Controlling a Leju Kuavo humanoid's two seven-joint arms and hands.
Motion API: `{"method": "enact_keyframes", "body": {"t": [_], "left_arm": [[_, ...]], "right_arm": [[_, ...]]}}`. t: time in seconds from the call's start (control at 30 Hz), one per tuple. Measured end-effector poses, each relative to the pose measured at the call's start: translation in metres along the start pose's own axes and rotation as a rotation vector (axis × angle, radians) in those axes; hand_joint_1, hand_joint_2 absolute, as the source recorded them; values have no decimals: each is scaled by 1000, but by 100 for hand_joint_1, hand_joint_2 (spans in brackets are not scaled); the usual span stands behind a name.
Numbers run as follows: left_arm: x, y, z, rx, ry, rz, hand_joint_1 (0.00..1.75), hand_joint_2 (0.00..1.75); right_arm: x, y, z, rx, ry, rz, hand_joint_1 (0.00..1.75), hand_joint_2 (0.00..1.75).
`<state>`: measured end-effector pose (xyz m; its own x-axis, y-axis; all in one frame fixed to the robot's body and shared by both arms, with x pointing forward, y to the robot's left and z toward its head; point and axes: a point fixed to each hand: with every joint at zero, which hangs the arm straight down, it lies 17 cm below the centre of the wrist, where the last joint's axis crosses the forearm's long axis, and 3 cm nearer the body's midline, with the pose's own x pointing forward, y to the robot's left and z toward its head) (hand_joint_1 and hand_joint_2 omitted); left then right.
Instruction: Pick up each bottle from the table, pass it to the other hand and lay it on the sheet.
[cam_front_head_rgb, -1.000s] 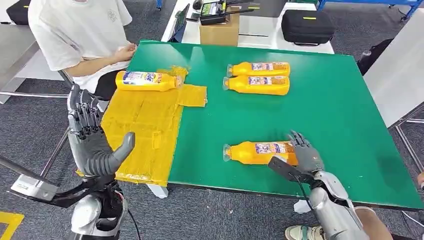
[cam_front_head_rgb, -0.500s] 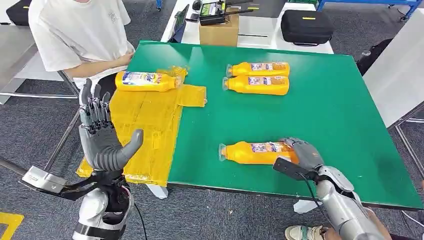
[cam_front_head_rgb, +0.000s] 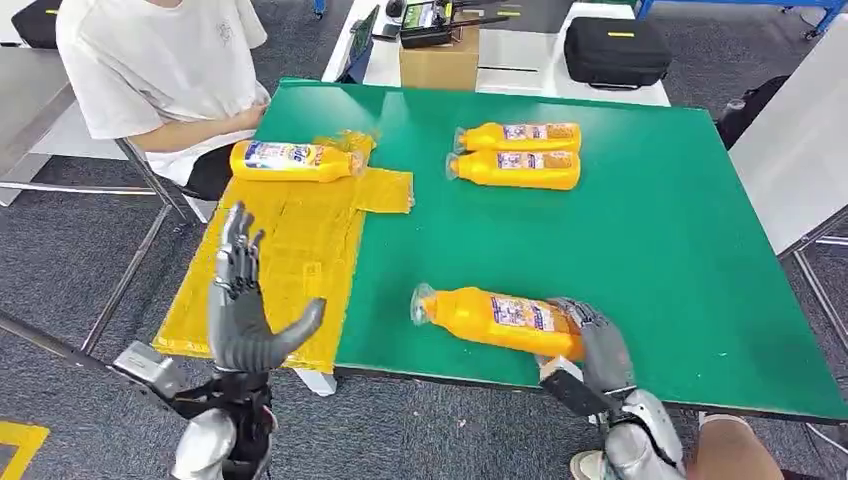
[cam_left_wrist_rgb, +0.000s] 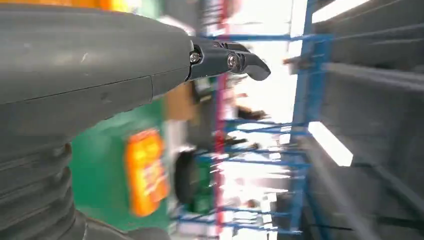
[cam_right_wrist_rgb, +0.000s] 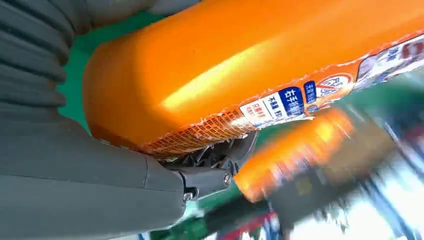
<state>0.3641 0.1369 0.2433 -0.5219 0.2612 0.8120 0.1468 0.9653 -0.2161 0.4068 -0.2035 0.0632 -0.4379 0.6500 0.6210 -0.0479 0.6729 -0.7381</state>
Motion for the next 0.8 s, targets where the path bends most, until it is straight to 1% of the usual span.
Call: {"method": "enact_keyframes", "body": {"t": [0.07, 0.13, 0.2, 0.23, 0.33, 0.4, 0.43, 0.5, 0.63, 0.73, 0.8], "left_arm": [[-16, -7, 14, 16, 58, 8, 0, 175], [-32, -15, 25, 19, 122, 26, 0, 175], [-42, -26, 37, 3, 163, 43, 0, 175], [-44, -33, 42, -10, 170, 54, 0, 175], [-40, -45, 47, -47, 136, 25, 0, 175], [-41, -52, 50, -78, 147, 20, 0, 175], [-42, -55, 52, -91, 152, 27, 0, 175], [-41, -63, 56, -123, 158, 72, 0, 175], [-27, -76, 60, -178, 117, 174, 0, 175], [-15, -80, 50, -194, 78, 206, 0, 175], [-10, -84, 43, -202, 60, 218, 0, 175]], "right_arm": [[33, -23, -3, -146, -50, -52, 175, 175], [58, -50, -6, -290, -82, -102, 175, 175], [81, -75, -7, -414, -117, -135, 175, 175], [93, -86, -8, -470, -135, -155, 175, 175], [115, -114, -8, -609, -159, -230, 175, 175], [124, -128, -9, -674, -169, -275, 175, 175], [127, -131, -10, -687, -172, -289, 175, 175], [135, -127, -15, -674, -185, -330, 175, 175], [166, -102, -31, -564, -259, -352, 175, 175], [195, -75, -43, -481, -330, -296, 175, 175], [209, -59, -48, -445, -359, -294, 175, 175]]}}
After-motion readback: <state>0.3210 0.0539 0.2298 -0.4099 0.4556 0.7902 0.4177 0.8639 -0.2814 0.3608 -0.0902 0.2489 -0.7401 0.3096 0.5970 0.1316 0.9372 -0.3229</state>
